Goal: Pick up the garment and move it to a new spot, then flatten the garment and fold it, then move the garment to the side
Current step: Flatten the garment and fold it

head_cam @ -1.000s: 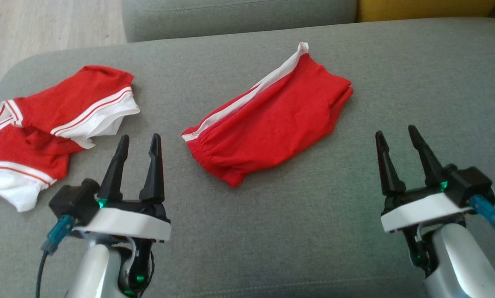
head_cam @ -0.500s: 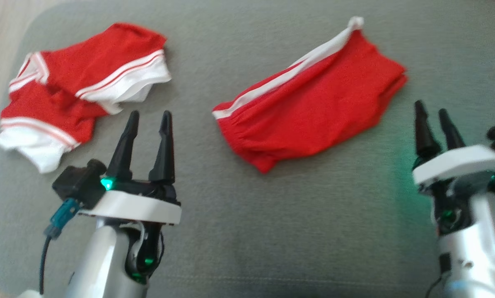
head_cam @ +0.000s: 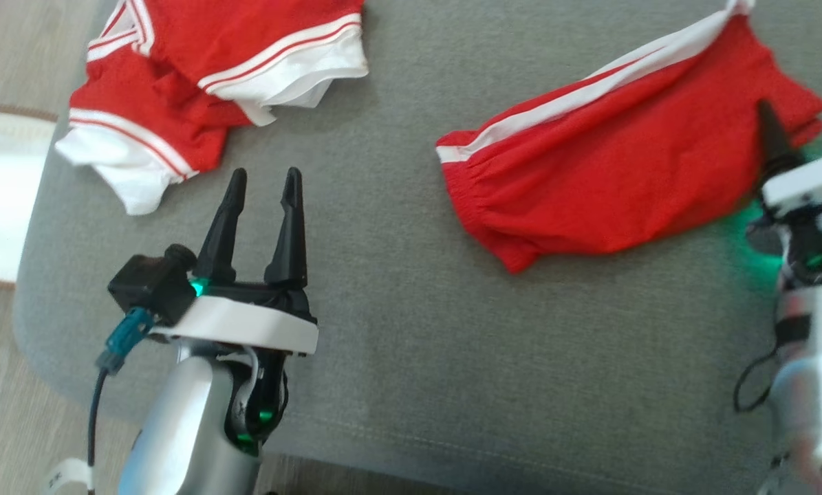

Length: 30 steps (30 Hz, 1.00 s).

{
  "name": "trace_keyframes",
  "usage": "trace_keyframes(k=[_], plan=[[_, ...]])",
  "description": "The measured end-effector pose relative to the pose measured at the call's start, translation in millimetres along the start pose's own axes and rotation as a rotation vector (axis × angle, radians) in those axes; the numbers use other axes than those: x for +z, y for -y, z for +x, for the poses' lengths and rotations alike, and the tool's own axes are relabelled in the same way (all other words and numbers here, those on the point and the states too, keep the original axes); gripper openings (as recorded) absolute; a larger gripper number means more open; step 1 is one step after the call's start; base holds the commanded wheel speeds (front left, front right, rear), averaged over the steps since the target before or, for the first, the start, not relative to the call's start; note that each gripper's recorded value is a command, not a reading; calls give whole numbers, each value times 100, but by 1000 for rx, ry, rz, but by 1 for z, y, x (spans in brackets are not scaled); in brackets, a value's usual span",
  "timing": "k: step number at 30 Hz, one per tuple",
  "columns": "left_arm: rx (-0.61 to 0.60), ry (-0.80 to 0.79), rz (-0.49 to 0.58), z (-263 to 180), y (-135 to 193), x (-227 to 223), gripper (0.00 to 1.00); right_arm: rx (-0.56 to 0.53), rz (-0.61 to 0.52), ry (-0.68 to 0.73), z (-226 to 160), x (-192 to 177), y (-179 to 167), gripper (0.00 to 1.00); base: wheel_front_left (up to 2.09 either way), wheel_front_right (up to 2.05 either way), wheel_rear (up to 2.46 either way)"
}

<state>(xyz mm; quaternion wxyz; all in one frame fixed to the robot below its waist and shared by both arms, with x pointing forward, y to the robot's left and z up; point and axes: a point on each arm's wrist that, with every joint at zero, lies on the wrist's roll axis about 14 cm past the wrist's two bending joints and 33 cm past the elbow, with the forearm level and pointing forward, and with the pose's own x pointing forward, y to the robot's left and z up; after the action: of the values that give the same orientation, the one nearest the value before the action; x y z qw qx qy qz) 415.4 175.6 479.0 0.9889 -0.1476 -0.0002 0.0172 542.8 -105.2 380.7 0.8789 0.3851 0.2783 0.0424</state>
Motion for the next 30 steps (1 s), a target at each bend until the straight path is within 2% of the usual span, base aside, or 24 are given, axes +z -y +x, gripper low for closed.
trace_keyframes(k=[7, 14, 15, 18, 25, 30], plan=[[30, 11, 20, 5, -11, 4, 100, -15, 16, -45, 30, 3, -7, 100, 0, 0, 0], [41, 1, -3, 7, -13, 0, 100, -42, -46, -105, 46, 5, -13, 100, 0, 0, 0], [37, 1, -4, 8, -12, 0, 100, -42, -61, -106, 47, 6, -14, 0, 0, 0, 0], [27, 1, -9, 10, -8, -1, 100, -45, -69, -92, 44, 9, -14, 0, 0, 0, 0], [-27, 15, -10, 16, 8, 2, 100, -39, 22, 26, 25, 26, -12, 0, 0, 0, 0], [-78, 36, -12, 20, 25, 8, 100, -112, 76, 165, -11, 43, 25, 0, 0, 0, 0]])
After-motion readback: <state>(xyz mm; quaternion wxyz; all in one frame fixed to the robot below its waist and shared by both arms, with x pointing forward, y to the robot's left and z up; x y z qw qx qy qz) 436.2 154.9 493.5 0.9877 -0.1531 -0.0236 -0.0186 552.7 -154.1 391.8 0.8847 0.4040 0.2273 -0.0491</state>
